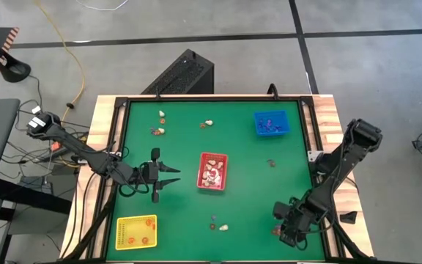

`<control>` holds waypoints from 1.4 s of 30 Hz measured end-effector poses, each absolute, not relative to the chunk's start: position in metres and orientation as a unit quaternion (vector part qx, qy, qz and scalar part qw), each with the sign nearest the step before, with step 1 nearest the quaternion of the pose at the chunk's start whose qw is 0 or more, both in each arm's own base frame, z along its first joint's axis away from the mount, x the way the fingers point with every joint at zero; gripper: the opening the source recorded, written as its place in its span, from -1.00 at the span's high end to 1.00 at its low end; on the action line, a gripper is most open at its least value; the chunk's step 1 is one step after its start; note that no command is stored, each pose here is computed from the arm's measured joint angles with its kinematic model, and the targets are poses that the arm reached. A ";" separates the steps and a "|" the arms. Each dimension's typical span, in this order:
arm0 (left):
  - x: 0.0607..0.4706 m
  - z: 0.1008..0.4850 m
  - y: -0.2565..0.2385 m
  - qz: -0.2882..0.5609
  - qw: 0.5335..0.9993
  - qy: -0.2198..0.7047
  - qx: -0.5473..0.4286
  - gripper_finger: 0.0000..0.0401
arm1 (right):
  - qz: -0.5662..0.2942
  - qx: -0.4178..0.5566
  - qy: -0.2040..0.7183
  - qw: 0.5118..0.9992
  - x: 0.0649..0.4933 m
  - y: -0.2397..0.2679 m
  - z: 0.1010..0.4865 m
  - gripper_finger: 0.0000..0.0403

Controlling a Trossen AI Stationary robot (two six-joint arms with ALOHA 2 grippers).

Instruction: Sort Halloween decoration

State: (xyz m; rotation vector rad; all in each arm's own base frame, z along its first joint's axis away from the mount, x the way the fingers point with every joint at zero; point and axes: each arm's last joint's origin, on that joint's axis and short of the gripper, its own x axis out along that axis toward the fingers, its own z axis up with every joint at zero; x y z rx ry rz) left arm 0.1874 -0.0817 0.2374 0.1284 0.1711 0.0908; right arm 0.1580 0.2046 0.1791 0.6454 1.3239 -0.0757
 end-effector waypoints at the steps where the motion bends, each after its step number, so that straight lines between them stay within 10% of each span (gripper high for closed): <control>1: 0.187 0.237 -0.082 0.045 0.993 0.085 0.065 0.45 | -0.039 0.290 0.606 0.739 0.157 0.204 0.179 -0.04; 27: 0.187 0.237 -0.082 0.046 0.994 0.086 0.058 0.45 | -0.051 0.218 0.625 0.748 0.163 0.213 0.134 0.52; 42: 0.187 0.237 -0.082 0.046 0.994 0.086 0.059 0.45 | -0.034 0.203 0.543 0.814 0.158 0.197 0.182 0.88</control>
